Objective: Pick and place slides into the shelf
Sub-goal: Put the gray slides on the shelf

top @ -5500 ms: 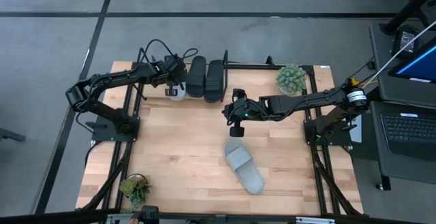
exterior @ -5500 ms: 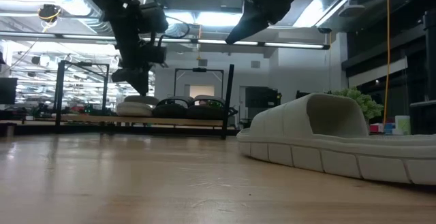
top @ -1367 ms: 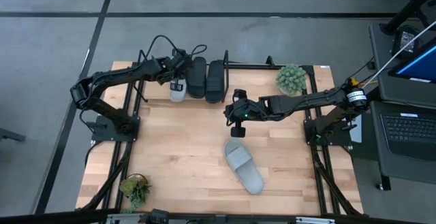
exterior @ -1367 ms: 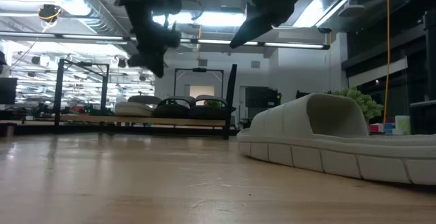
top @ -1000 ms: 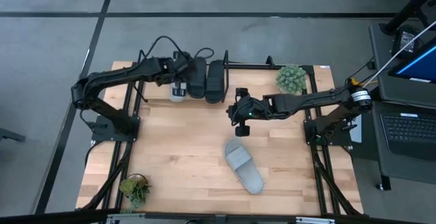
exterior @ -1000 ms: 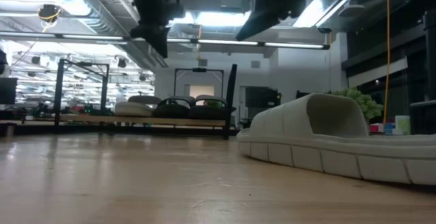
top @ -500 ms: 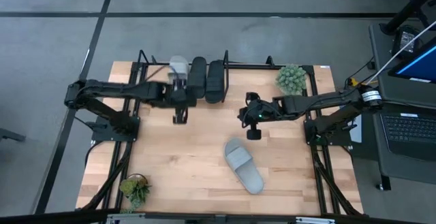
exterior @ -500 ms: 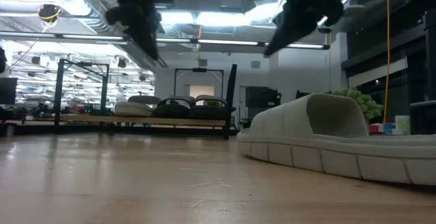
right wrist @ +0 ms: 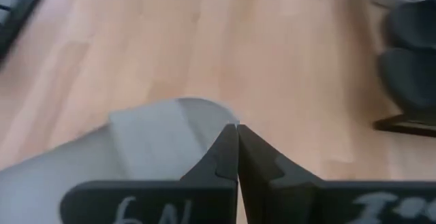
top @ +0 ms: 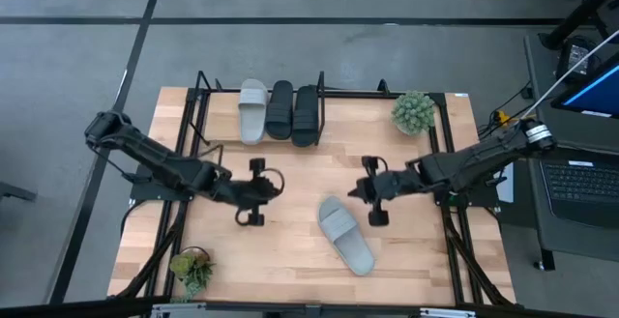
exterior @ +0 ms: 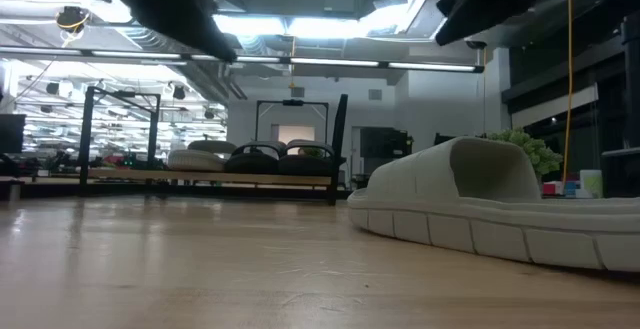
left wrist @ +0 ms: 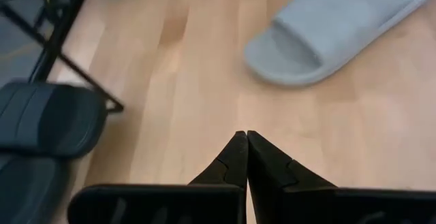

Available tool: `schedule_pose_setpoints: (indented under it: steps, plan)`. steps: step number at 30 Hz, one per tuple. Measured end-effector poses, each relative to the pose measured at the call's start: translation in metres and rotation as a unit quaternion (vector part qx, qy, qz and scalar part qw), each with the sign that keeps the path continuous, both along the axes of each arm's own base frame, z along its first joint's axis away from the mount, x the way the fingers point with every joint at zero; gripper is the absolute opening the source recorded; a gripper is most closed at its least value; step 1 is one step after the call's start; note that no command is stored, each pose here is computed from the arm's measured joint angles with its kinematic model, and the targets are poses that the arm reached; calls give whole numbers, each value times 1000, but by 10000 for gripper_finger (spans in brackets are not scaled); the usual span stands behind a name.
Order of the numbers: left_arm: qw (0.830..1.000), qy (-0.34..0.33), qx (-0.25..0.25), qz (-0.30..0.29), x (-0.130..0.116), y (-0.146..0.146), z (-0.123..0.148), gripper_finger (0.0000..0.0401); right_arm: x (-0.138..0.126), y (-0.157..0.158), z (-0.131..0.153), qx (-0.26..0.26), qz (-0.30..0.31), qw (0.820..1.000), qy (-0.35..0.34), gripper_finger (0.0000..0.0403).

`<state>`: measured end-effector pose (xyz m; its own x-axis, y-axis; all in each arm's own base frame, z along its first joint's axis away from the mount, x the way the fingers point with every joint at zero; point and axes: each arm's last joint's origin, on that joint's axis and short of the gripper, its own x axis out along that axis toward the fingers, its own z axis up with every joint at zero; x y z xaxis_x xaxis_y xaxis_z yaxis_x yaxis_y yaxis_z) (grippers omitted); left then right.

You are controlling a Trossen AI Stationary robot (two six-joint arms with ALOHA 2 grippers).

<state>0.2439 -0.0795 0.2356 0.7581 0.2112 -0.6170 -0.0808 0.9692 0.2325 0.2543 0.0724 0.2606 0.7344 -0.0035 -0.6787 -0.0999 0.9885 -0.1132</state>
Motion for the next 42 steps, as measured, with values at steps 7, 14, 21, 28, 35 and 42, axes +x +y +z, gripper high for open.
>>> schedule_pose_setpoints:
  steps: [7, 14, 21, 28, 35, 42]
  plan:
    - [998, -55, -3, 5, -5, -30, -2, 0, -4, 31, -12, 26, 22, 999, 25, 2]
    - [999, -52, 6, -14, 1, -51, -20, 0, -7, 63, -32, 25, 47, 997, 62, 2]
    - [997, -77, -8, -13, 12, -59, -28, 0, -6, 83, -36, 28, 56, 995, 81, 2]
    - [996, -87, -27, -2, 16, -62, -31, 0, -8, 95, -38, -5, 83, 990, 116, 2]
    - [996, -80, -35, -11, 15, -62, -32, 0, -6, 92, -43, -53, 60, 990, 114, 7]
    - [996, -62, -35, -48, 15, -64, -33, 0, -4, 89, -45, -107, 61, 987, 102, 68]
